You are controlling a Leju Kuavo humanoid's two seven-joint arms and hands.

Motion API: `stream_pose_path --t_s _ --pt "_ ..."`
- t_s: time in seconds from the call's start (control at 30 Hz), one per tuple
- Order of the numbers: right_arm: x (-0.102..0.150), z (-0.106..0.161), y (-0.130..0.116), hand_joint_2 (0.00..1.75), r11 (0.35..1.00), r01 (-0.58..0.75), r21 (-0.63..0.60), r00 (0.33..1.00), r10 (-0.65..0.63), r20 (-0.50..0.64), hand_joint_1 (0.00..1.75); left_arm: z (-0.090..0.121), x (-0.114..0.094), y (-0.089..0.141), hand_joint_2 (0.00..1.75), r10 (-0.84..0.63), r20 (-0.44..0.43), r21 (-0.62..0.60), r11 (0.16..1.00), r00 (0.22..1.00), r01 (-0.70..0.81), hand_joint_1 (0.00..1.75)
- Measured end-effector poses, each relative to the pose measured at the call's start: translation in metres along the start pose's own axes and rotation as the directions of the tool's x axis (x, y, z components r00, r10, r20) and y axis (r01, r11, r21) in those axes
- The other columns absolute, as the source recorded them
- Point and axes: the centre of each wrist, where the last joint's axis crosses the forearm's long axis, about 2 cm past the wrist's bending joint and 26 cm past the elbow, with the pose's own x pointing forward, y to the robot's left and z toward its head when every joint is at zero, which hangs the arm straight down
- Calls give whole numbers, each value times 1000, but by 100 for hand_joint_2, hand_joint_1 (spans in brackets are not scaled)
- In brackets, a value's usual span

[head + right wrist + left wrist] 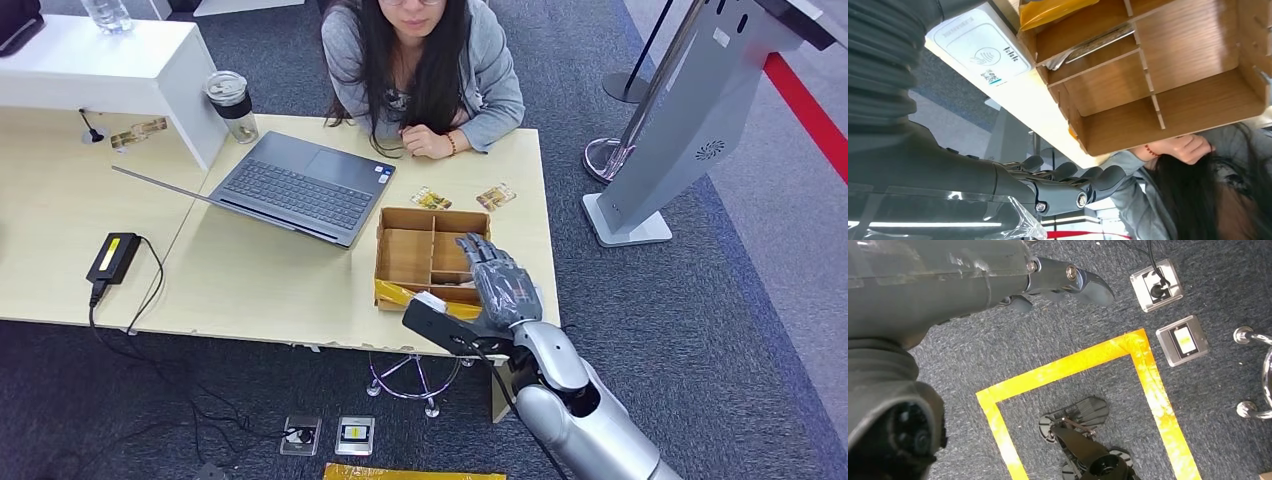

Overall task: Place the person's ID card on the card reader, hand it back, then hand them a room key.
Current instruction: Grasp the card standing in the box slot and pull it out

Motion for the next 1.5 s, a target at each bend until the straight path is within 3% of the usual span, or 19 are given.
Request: stream_pose_path --t_s 0.6,1.5 --pt "-11 -11 20 175 1000 15 -27 999 -17 -46 0 0 -1 3 0 -19 -1 -20 1000 1000 19 0" --pt "2 -27 36 175 1000 18 -16 999 -19 -32 0 1 -2 7 0 -28 10 -39 999 1000 29 0"
